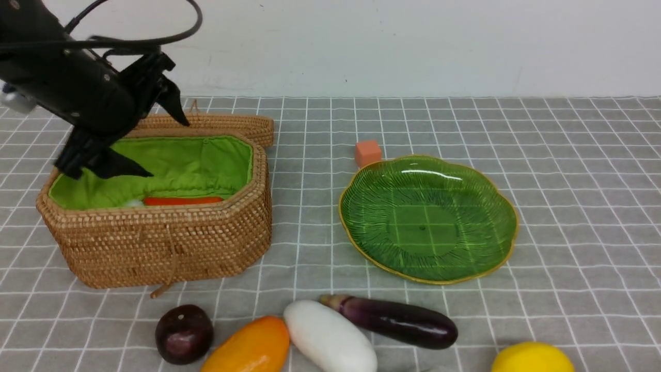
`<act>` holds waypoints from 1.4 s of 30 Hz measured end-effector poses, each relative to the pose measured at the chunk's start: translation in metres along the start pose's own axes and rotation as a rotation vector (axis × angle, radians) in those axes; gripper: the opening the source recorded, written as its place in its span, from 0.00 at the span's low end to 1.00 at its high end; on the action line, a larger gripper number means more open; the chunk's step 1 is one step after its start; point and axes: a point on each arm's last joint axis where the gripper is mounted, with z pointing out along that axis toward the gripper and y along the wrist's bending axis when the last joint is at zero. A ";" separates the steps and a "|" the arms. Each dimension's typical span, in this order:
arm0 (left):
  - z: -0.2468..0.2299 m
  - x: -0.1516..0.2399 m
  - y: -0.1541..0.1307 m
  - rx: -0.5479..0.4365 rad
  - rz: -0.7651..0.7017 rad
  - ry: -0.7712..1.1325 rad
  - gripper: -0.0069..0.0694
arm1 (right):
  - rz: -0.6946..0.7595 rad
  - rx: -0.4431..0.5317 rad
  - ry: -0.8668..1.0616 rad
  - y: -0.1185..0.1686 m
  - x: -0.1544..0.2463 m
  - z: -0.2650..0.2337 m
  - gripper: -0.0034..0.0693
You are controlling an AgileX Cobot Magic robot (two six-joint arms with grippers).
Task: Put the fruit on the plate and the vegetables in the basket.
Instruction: Use the left arm to grab a carrot and put it into the left basket, then grab a mangosteen with your left arm and put it on the plate on the right
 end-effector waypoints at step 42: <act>0.100 0.131 0.082 -0.409 0.469 0.160 0.80 | 0.000 0.000 0.000 0.000 0.000 0.000 0.38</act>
